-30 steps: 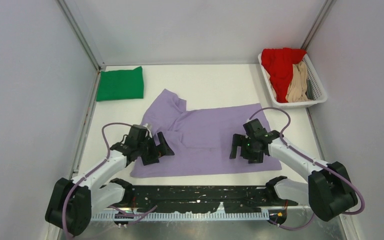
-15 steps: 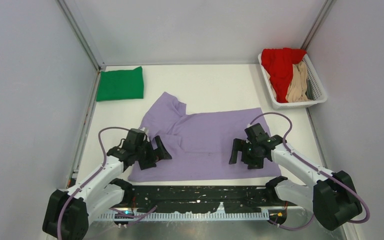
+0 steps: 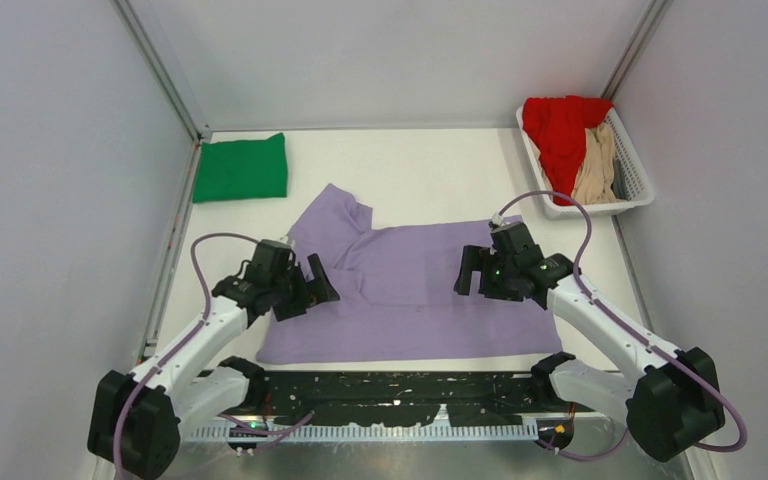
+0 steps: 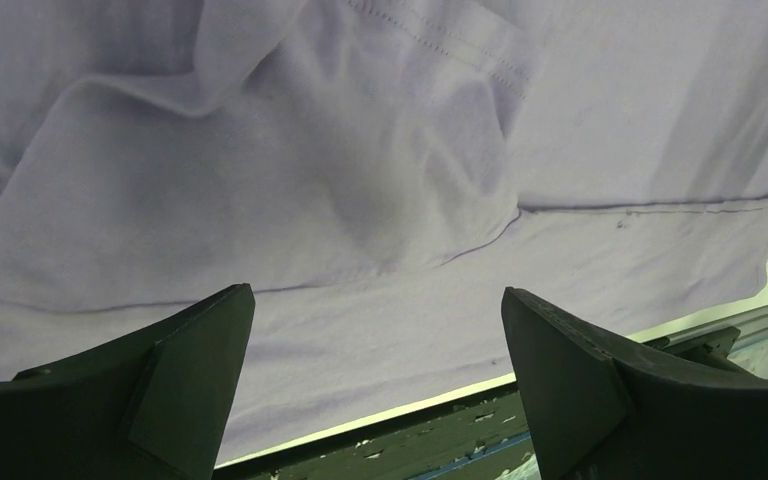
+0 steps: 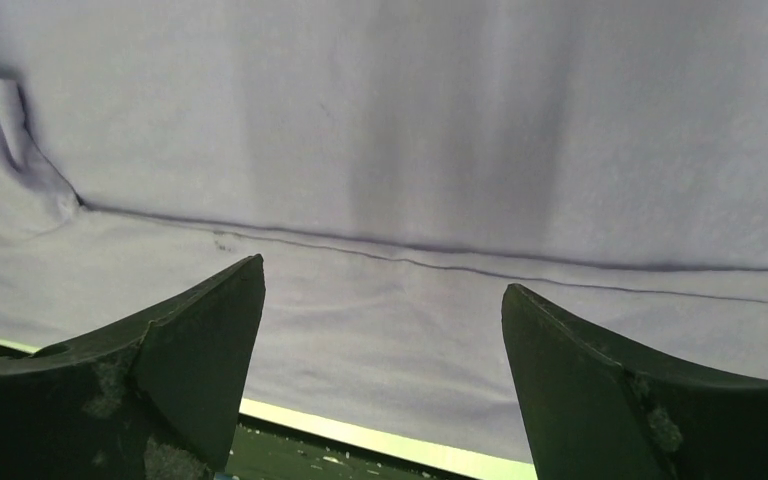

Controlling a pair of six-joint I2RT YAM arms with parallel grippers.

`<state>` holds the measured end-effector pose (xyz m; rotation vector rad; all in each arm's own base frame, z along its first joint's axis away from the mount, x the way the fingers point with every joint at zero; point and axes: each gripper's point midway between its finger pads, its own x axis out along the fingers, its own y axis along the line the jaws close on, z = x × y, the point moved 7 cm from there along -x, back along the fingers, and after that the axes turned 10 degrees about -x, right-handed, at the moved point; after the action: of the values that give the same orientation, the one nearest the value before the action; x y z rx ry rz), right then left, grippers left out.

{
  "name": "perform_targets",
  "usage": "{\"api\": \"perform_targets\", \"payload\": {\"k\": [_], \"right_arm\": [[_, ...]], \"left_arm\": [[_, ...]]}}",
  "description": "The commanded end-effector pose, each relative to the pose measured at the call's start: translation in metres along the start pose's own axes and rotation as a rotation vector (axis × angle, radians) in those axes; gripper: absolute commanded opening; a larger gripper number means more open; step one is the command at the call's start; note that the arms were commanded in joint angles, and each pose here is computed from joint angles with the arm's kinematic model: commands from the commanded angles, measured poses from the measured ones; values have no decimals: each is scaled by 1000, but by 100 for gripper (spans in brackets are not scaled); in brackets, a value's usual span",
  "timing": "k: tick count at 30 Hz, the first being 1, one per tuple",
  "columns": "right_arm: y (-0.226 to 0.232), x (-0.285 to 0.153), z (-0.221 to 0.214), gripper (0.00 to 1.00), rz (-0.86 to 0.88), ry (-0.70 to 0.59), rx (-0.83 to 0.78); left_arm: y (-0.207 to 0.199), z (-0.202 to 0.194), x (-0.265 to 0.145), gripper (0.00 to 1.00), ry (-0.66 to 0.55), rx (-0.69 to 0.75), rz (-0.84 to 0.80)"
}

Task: Fold and stack the t-shirts
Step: Fold the flattened tshirt in 1/3 of the way, then grab the side of the flattened tshirt furthest away from the robot with both arms

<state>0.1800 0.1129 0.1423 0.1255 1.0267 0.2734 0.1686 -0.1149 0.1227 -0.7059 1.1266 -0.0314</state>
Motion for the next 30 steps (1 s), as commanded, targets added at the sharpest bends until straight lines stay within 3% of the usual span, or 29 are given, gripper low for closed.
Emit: {"api": "perform_targets", "payload": {"k": [1,8,12,17,25,30], "right_arm": [[0,-7,29,96,-39,-151,-16],[-8,-5,36,95,-79,-157,5],[-16,-4,40,95,-113,-163,26],[-26,-3,47,95,-132,-161,48],[-40,-4,65,95,-128,-232,86],[-41,-1,74,96,-94,-260,97]], "left_arm": [[-36,32,10,99,-48,66,-93],[-47,92,36,99,-83,50,3],[-36,125,40,99,-160,16,128],[-29,148,44,99,-161,-22,218],[-87,186,37,99,-206,30,-43],[-115,229,61,99,-197,41,-26]]}}
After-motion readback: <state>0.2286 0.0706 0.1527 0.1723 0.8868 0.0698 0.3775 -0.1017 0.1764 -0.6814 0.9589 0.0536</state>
